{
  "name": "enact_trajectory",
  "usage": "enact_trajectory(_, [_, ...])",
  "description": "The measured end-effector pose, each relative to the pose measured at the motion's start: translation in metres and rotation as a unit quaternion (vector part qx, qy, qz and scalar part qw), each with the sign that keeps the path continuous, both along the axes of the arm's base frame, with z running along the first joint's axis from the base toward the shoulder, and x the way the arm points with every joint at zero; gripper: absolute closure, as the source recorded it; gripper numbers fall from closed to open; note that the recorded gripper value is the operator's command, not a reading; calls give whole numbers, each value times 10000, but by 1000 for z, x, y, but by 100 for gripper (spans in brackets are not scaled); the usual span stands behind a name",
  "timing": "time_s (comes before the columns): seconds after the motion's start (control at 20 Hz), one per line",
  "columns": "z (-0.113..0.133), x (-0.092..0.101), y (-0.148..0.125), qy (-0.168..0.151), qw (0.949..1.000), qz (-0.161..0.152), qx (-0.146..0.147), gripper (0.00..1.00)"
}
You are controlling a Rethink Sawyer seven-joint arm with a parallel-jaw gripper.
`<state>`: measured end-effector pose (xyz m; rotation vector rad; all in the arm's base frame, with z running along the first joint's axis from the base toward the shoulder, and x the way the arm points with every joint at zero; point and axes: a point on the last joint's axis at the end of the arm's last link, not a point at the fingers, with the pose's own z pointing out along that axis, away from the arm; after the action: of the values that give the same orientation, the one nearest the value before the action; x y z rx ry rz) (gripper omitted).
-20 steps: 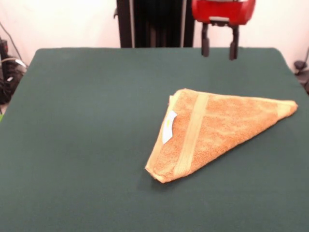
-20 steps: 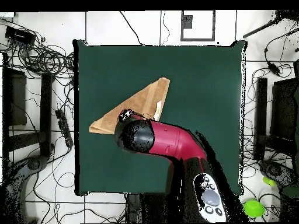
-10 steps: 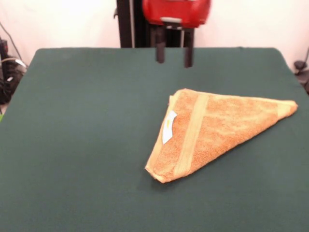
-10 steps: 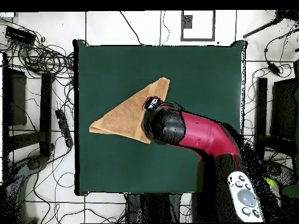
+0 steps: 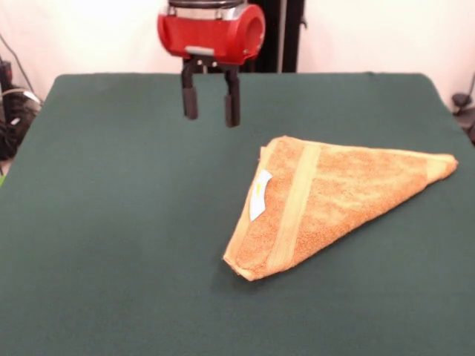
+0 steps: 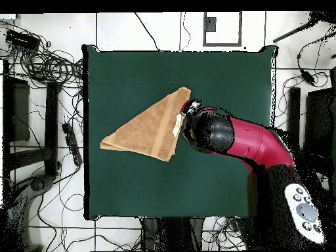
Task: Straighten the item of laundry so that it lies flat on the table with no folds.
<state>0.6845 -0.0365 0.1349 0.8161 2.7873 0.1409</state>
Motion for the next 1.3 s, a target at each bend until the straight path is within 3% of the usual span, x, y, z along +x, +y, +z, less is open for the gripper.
enact_trajectory(0.5, [-29, 14, -16, -48, 9996, 266, 75, 0])
enact_trajectory(0.9, [-40, 15, -30, 279, 9984, 363, 344, 0])
enact_trajectory(1.3, [-50, 18, -63, 560, 9959, 411, 584, 0])
